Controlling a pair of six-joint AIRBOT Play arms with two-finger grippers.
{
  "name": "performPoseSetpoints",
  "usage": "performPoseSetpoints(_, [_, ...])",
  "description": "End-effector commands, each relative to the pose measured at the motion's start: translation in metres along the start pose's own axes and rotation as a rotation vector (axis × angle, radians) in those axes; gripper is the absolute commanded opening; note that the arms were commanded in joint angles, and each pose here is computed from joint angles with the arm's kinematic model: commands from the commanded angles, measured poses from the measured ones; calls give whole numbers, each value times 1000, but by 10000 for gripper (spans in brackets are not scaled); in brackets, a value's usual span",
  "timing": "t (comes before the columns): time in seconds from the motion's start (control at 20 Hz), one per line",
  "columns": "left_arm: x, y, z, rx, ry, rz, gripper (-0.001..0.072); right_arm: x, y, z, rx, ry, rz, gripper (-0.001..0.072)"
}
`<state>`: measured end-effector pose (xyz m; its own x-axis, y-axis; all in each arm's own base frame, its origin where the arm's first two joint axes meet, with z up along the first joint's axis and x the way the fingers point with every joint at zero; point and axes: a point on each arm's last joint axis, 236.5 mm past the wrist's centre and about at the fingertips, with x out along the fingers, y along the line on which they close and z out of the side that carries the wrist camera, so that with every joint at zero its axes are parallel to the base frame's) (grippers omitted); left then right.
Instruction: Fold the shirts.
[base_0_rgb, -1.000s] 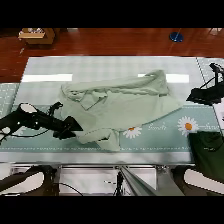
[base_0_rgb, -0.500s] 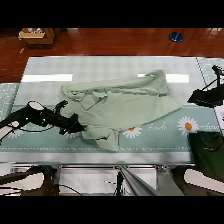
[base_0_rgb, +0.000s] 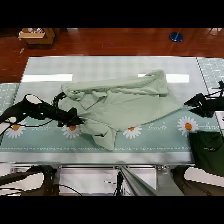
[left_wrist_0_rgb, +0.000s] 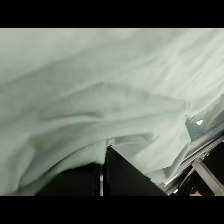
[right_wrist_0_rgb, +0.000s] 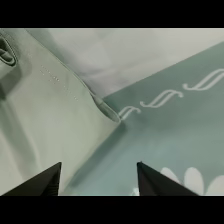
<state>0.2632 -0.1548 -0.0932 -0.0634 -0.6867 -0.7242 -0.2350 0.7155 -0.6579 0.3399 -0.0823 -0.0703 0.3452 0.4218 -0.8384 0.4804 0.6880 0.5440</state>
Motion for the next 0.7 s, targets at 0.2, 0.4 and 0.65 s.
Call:
performPoseSetpoints(0.2, [-3, -7, -1, 21, 11, -14, 28, 51, 5, 2, 148, -26, 79, 532])
performPoseSetpoints(0.4, [-13, -22, 5, 68, 9, -36, 27, 72, 43, 19, 132, -113, 109, 68])
performPoseSetpoints(0.65, [-113, -102, 51, 362, -301, -58, 25, -8, 142, 37, -215, -187, 328, 24])
